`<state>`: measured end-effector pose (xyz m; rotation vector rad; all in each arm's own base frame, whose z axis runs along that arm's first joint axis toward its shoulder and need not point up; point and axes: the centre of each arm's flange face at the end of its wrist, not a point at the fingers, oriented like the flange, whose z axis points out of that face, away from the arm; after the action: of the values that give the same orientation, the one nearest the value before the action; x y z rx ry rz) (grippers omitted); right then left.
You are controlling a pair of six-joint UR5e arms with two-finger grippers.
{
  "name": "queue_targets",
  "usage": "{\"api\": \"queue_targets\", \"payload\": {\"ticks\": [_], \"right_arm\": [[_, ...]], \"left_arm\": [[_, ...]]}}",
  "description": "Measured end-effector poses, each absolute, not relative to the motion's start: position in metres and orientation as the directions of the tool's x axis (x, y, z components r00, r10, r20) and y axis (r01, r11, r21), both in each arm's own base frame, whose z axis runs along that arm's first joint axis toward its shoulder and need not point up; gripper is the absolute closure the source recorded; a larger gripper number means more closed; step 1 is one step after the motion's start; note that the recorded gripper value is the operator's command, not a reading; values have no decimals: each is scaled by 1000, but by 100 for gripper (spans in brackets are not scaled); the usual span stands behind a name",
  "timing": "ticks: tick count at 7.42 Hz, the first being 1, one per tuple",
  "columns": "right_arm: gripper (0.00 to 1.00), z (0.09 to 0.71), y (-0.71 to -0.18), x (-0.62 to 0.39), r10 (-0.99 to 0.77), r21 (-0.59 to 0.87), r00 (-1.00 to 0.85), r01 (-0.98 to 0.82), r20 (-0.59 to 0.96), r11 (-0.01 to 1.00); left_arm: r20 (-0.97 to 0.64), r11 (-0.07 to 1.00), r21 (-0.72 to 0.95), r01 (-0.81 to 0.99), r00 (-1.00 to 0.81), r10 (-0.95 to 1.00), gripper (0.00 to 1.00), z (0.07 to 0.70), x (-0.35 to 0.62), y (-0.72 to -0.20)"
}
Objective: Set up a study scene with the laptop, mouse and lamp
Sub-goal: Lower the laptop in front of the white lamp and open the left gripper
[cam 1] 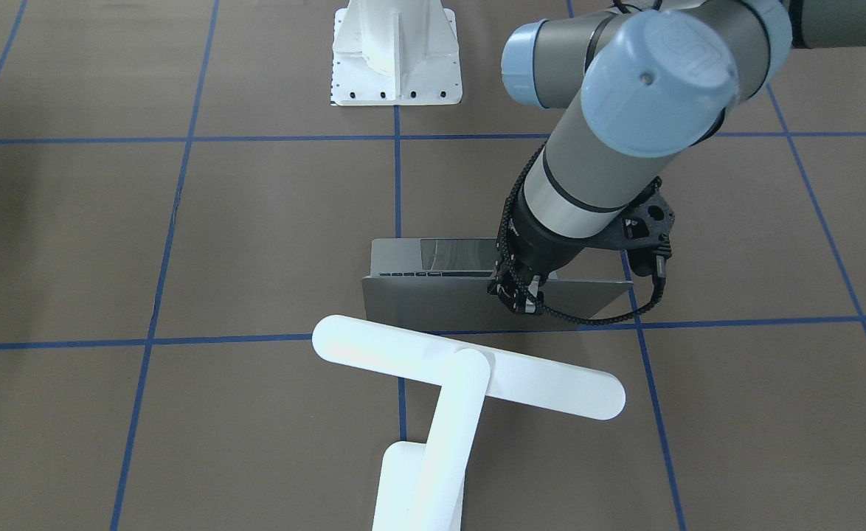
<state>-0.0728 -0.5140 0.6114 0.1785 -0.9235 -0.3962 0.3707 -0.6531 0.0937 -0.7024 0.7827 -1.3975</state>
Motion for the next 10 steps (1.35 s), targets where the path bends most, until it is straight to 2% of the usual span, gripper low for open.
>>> {"api": "queue_targets", "payload": {"ticks": [5,9,10], "right_arm": [[1,619,-513,-73,-396,302,540,257,743,918],[1,623,-513,-73,-390,295,542,257,745,920],[1,624,-513,-72,-389,293,542,257,745,921]], "left_arm": [[-30,3,-794,608,-34,-999,100,109,374,-669],[-50,10,-795,607,-49,-998,100,117,379,-680],[-54,13,-796,605,-50,-997,45,117,379,-681]]}}
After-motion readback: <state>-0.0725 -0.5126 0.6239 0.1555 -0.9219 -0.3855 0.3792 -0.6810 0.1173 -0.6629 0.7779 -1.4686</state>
